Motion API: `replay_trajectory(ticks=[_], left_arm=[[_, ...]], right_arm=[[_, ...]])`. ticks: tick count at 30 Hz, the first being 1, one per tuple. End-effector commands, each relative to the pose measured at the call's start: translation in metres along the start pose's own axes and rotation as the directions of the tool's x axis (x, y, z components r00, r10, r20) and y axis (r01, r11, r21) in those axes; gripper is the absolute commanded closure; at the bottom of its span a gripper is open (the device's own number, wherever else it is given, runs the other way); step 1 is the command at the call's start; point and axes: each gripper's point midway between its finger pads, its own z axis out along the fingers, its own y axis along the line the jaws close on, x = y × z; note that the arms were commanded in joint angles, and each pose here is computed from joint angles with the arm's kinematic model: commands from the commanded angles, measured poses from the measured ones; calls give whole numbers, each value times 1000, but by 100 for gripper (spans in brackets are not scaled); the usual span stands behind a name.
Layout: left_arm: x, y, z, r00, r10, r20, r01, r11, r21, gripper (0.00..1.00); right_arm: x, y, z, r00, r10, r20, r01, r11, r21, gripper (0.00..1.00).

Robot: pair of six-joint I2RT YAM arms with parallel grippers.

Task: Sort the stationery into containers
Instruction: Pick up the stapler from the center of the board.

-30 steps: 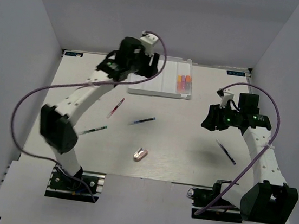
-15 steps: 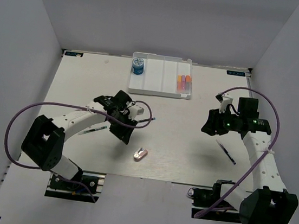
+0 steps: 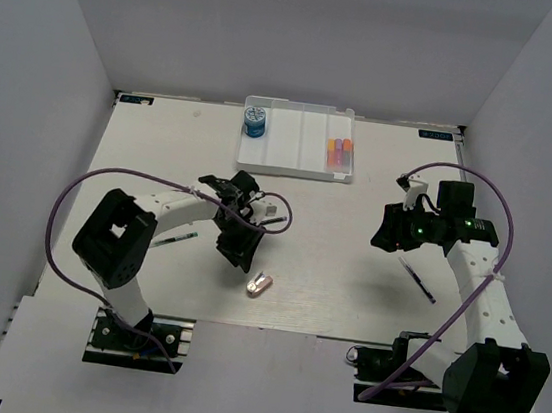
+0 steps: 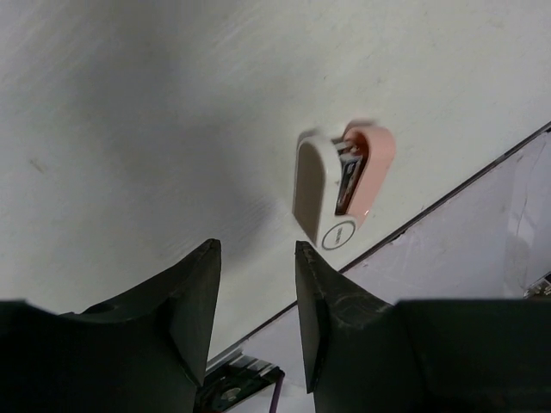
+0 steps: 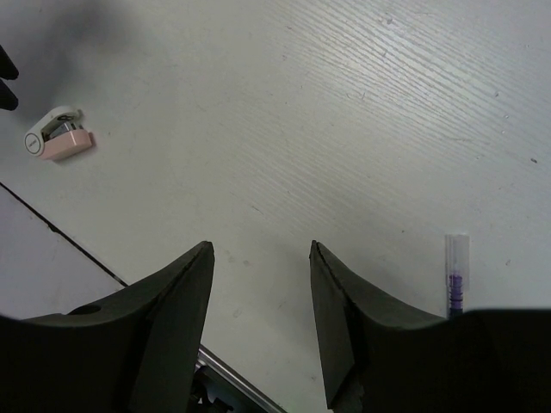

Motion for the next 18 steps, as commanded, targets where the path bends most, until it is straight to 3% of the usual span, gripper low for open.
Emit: replay_trajectory(ticks=[1,13,18], left_arm=[[-25,-15,-8,998,22,63,-23,1000,14,50],[-23,-43,12,994,90,64,-92,995,29,50],[-23,-39,20,993,111,47,-110,993,-33,51]], right_arm=[[-1,-1,-1,1000,-10,-4,10,1000,7,46],[1,-3,-1,1000,-19,-7,19,1000,16,45],[2,-3,-2,1000,-24,-6,24,999,24,45]])
